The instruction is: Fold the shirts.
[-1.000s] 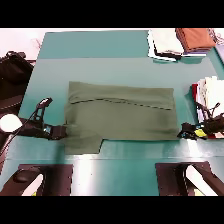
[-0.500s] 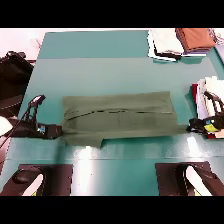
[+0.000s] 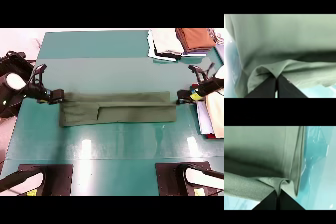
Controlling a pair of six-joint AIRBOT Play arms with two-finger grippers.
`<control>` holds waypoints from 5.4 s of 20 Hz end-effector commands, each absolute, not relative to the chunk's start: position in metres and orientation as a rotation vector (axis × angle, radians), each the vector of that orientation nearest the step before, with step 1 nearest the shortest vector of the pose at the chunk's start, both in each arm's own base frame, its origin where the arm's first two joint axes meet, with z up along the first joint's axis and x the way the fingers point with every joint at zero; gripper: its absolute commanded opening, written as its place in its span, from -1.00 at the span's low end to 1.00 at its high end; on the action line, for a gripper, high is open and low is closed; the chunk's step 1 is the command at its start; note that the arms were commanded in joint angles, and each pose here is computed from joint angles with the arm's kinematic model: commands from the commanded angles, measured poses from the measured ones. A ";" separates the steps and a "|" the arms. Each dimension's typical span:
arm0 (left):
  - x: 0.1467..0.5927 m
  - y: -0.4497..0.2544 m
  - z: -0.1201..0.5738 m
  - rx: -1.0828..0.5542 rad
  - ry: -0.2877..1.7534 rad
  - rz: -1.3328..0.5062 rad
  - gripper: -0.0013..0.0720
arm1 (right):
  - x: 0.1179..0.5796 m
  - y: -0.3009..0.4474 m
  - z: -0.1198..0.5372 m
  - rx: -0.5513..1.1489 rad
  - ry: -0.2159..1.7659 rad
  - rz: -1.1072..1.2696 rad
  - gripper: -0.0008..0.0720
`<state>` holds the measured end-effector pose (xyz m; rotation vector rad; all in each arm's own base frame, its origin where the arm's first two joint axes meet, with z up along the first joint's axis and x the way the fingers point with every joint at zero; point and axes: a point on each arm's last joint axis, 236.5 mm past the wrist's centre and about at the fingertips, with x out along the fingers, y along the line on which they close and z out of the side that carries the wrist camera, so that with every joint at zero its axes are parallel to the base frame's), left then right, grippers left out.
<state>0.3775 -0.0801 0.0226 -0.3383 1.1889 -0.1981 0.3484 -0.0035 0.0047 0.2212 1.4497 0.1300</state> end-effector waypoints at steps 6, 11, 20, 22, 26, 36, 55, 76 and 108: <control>0.431 -0.077 0.010 -0.413 1.144 -0.160 0.64 | 0.442 0.025 0.015 0.432 1.314 0.277 0.11; 0.413 -0.086 0.006 -0.418 1.220 -0.188 -0.31 | 0.409 -0.015 0.004 0.495 1.395 0.288 0.38; 0.411 -0.198 0.015 -0.357 1.143 -0.371 -0.91 | 0.368 -0.008 -0.074 0.930 1.423 0.352 0.49; 0.405 -0.227 0.010 -0.336 1.140 -0.421 -0.91 | 0.372 0.009 -0.086 0.910 1.428 0.357 0.49; 0.405 -0.272 -0.002 -0.371 1.133 -0.477 -0.91 | 0.383 0.042 -0.086 0.789 1.430 0.436 -0.33; 0.437 -0.370 -0.035 -0.310 1.176 -0.611 -0.91 | 0.428 0.096 0.110 0.495 1.094 0.602 -0.92; 0.511 -0.253 0.087 -0.272 0.999 -0.498 -0.91 | 0.381 0.340 0.233 0.423 0.874 1.105 -0.92; 0.493 -0.113 0.264 -0.186 0.646 -0.323 -0.91 | 0.397 0.232 -0.021 0.595 1.350 0.641 0.71; 0.464 -0.218 0.244 -0.142 0.722 -0.555 -0.91 | 0.494 -0.087 0.120 0.348 0.937 0.024 -0.92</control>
